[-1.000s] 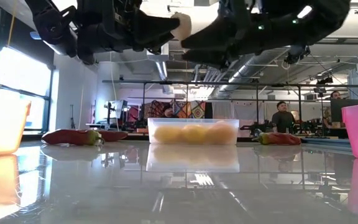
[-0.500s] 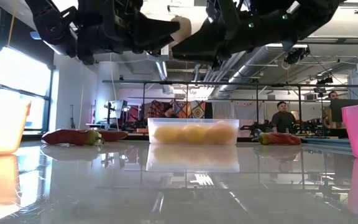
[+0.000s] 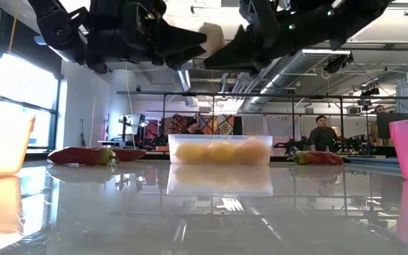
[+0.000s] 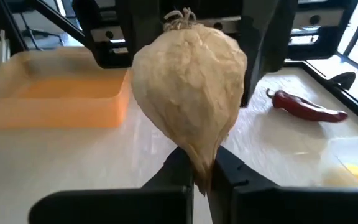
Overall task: Sort produce into baskets
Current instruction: Put the garlic into the pink bin
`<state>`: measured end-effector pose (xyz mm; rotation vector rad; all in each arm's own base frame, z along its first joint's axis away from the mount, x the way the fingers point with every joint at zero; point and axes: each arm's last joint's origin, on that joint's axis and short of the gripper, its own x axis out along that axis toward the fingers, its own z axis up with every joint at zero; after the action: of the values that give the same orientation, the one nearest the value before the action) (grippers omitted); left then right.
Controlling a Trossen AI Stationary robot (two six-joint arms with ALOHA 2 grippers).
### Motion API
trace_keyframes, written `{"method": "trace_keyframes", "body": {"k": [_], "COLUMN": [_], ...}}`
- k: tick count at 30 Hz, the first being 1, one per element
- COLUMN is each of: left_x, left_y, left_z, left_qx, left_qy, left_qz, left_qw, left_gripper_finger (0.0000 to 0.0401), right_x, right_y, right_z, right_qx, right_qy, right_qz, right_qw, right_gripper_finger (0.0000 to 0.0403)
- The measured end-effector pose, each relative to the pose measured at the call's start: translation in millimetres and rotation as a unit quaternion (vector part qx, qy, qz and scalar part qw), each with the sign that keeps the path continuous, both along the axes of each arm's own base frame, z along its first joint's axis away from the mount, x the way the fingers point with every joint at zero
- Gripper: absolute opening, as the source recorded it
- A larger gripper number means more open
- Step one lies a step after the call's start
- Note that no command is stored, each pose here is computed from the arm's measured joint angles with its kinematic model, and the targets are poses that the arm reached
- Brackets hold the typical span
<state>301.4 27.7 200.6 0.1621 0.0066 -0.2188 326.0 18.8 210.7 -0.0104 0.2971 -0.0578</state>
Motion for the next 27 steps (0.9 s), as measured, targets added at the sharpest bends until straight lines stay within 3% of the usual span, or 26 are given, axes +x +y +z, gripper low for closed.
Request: {"method": "trace_keyframes", "body": {"k": [5, 10, 15, 19, 27], "left_x": [0, 0, 0, -1, -1], "left_y": [1, 1, 1, 1, 1], "left_z": [-1, -1, -5, -9, -12], "left_qx": [-0.003, 0.007, 0.006, 0.003, 0.015], "left_qy": [0.003, 0.001, 0.023, 0.046, 0.056], "left_qz": [0.012, 0.012, 0.012, 0.012, 0.013], "left_qw": [1.000, 1.000, 1.000, 0.999, 0.998], "left_gripper_finger": [0.0207, 0.0215, 0.0215, 0.0216, 0.0216], "right_x": [-18, -42, -73, -104, -155], "right_y": [2, 11, 25, 39, 78], "right_z": [10, 22, 25, 21, 17], "right_qx": [-0.022, -0.022, 0.034, 0.111, 0.276], "right_qy": [0.054, 0.096, 0.175, 0.262, 0.387], "right_qz": [-0.043, -0.068, -0.081, -0.114, -0.163], "right_qw": [0.997, 0.993, 0.981, 0.952, 0.864], "right_gripper_finger": [0.0006, 0.0004, 0.0002, 0.0002, 0.0001]}}
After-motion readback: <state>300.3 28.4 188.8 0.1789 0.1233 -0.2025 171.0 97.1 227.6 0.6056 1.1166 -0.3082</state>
